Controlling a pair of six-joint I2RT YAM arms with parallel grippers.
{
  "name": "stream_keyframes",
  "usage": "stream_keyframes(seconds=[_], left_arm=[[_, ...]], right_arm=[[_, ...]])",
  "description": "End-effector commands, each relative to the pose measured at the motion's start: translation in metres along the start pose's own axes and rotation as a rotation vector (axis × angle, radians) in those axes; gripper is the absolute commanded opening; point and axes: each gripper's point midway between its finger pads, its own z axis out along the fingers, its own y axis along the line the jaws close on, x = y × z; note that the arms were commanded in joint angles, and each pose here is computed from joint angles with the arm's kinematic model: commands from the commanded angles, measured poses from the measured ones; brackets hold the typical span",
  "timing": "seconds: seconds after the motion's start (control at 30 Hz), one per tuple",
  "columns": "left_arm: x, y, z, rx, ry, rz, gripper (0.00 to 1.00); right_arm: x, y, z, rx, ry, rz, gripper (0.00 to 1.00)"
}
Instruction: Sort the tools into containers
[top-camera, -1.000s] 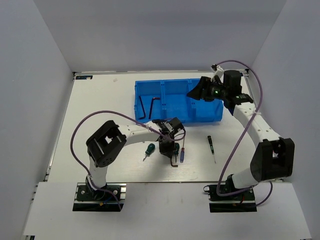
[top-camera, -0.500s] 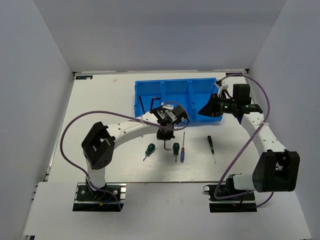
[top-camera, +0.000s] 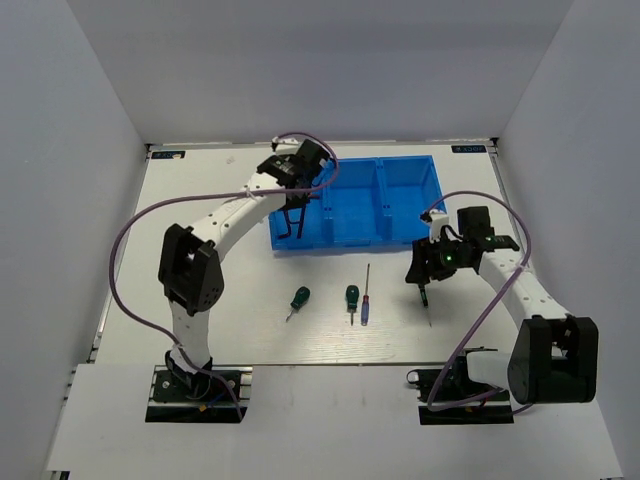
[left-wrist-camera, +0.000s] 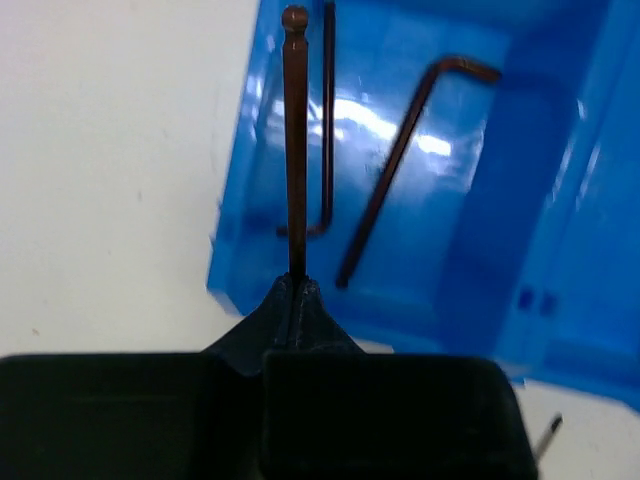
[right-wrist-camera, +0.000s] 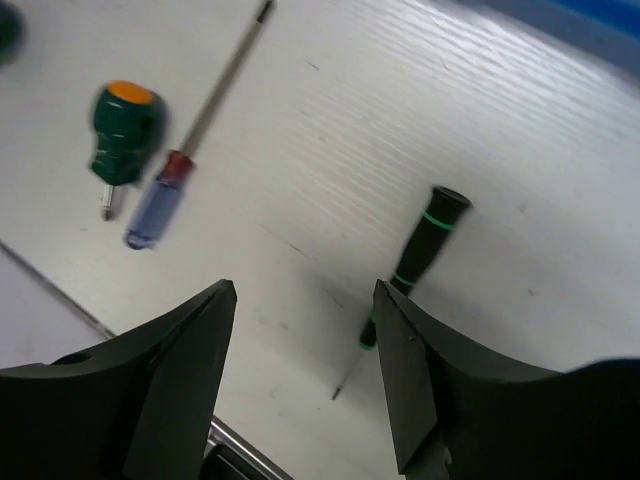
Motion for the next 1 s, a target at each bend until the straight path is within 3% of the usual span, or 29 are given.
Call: stream_keyframes(seconds=[0.0,0.13,0.33,0.4,0.6,0.63,0.67,0.7,0.73,0.77,0.83,0.87,0.93,0.97], left_arm=[[-0.045,0.002,0.014,0.012,-0.08,0.027,0.0],[-0.047,-0.003,0.054,0.004,-0.05,0.069,0.12],[-0.045,-0.01,0.071,0.039,-0.018,0.078,0.53],[-0.053,-0.011,0.061,0.07,-0.045,0.056,0.6],[-0.056,-0.017,0.02,0.193,-0.113,0.12,0.62],[-0.035,-0.019,0.02,0.256,-0.074,0.164,0.62],[-0.05,-0.029,-0.011,0.366,-0.154,0.16,0.6],[-0.017,-0.04,-0.016,0.485,-0.096,0.25,0.6],[-0.01,-0.044,-0.027,0.562,-0.095,0.278,0.62],[-0.003,-0.048,-0.046,0.631,-0.104,0.295,0.64],[0.047,-0.058,-0.054,0.755,0.026,0.373,0.66],[0.058,-0.059,-0.059,0.777,0.047,0.388,0.66],[0.094,-0.062,-0.072,0.836,0.111,0.407,0.66],[0.101,-0.062,-0.076,0.848,0.112,0.407,0.68]], right_arm=[[0.016,-0.031,-0.002,0.17,0.048,-0.042,0.64],[0.025,-0.054,0.003,0.269,0.074,-0.047,0.66],[0.037,-0.064,0.014,0.315,0.104,-0.017,0.68],[0.041,-0.068,0.017,0.328,0.119,-0.011,0.68],[0.05,-0.071,0.035,0.34,0.153,-0.017,0.67],[0.052,-0.075,0.036,0.369,0.163,-0.019,0.65],[0.049,-0.076,0.041,0.376,0.153,-0.026,0.6],[0.053,-0.076,0.044,0.376,0.171,-0.022,0.57],[0.053,-0.081,0.044,0.407,0.178,-0.018,0.52],[0.058,-0.081,0.047,0.408,0.2,-0.005,0.39],[0.063,-0.081,0.049,0.408,0.225,0.005,0.23],[0.062,-0.079,0.048,0.406,0.226,0.007,0.02],[0.06,-0.072,0.044,0.374,0.231,0.004,0.0],[0.035,-0.055,0.041,0.293,0.152,-0.021,0.0]])
